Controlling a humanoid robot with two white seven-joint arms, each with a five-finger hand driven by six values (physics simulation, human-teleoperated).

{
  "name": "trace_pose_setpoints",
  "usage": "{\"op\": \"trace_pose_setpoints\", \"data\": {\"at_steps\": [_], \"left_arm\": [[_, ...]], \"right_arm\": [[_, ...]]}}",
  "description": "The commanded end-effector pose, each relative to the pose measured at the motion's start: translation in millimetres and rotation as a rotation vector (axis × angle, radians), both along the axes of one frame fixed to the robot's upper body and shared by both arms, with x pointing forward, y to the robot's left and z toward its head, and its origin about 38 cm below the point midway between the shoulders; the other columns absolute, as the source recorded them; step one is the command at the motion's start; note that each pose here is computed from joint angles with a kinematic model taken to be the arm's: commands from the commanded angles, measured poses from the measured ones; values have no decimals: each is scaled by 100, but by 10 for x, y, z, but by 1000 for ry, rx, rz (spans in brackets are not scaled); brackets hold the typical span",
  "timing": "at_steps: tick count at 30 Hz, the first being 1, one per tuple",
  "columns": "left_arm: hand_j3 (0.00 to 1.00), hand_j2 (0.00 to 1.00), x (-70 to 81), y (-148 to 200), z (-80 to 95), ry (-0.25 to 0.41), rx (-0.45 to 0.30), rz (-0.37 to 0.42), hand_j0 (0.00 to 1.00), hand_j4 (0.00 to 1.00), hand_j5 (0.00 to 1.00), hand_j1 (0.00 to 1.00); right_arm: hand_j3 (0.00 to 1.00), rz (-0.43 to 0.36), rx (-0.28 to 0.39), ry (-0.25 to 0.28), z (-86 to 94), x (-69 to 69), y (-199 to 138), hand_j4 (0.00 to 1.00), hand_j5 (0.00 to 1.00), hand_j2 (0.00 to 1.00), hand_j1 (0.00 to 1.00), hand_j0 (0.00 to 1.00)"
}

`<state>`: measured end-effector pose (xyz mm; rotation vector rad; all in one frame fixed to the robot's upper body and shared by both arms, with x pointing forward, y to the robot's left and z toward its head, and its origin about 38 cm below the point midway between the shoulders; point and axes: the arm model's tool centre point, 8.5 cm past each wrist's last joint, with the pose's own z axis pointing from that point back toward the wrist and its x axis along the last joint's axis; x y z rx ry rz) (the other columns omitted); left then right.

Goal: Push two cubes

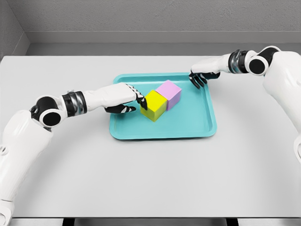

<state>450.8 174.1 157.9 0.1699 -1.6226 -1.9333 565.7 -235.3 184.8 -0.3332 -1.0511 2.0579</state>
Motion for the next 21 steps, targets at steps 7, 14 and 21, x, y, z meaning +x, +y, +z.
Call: {"op": "trace_pose_setpoints", "data": {"at_steps": [7,14,21], "left_arm": [[56,56,14,-57,-28,5,0,-1,56,56,56,56],[56,56,7,46,-49,10,11,13,56,56,56,56],[56,56,60,175,-104,30,26,45,56,56,56,56]], "right_arm": [[14,-15,8,-8,53,19,-52,14,14,14,14,14],[15,-13,8,-6,40,15,-43,15,15,15,15,15],[15,-11,14,-10,59,11,-50,15,15,15,15,15]]}}
